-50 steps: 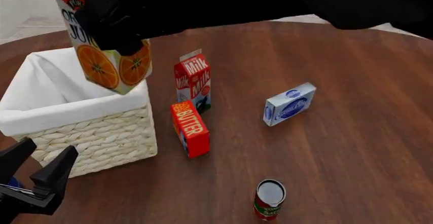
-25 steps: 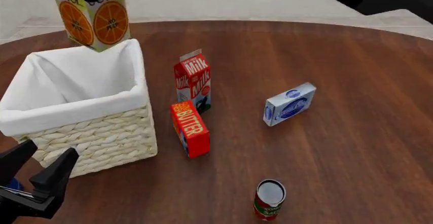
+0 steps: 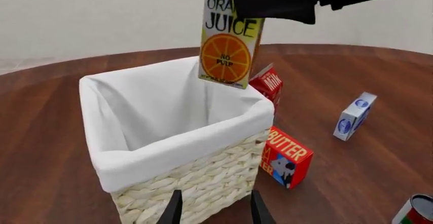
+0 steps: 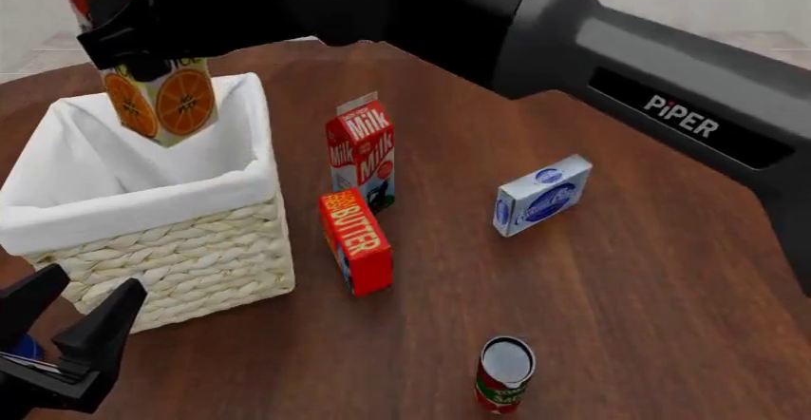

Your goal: Pick up the orange juice, and put it in the basket.

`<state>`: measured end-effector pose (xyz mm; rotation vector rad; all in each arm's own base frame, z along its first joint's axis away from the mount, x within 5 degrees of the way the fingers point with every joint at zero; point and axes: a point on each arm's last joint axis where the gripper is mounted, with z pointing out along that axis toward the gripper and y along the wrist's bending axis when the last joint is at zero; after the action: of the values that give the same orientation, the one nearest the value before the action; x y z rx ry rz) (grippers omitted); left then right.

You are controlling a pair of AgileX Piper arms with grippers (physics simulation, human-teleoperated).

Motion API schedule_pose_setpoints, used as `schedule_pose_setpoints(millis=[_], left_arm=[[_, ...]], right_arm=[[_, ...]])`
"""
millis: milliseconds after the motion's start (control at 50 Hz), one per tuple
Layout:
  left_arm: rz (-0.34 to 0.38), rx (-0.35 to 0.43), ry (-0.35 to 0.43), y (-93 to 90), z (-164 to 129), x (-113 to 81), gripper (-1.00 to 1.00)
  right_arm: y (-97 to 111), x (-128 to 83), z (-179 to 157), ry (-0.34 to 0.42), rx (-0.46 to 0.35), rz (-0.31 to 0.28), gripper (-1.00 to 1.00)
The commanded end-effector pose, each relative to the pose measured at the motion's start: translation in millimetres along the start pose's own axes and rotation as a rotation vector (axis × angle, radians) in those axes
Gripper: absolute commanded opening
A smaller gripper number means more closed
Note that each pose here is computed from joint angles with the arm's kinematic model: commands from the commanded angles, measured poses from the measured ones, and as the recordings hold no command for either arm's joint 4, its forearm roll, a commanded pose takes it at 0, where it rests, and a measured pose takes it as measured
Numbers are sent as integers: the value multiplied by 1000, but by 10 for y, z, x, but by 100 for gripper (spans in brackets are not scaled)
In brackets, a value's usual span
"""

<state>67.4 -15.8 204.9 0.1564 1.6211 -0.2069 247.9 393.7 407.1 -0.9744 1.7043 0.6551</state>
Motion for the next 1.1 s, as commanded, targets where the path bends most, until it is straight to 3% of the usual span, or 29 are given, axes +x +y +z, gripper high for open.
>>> schedule_pose_setpoints(millis=[20,100,260,440,600,680,1100], left_arm=[[-10,1,-4,-1,-12,-1,100],[-10,1,-4,-1,-11,-2,100],[-10,-5,-5,3,-14,-2,100],[-12,-3,-4,2,-14,-1,100],[-8,-1,-5,1,-21,0,100],[-9,0,-6,0,-18,-1,100],[-4,3,-5,-2,-16,-1,100]], right_arm=[[58,123,258,-7,-10,6,-100],[11,120,332,-7,-1,13,-100],[97,387,616,37,-16,4,-100],[12,349,723,24,-1,24,-100],[-20,372,744,16,5,-17,-100],[-87,337,759,6,17,0,-100],[-60,575,895,32,12,-10,-100]])
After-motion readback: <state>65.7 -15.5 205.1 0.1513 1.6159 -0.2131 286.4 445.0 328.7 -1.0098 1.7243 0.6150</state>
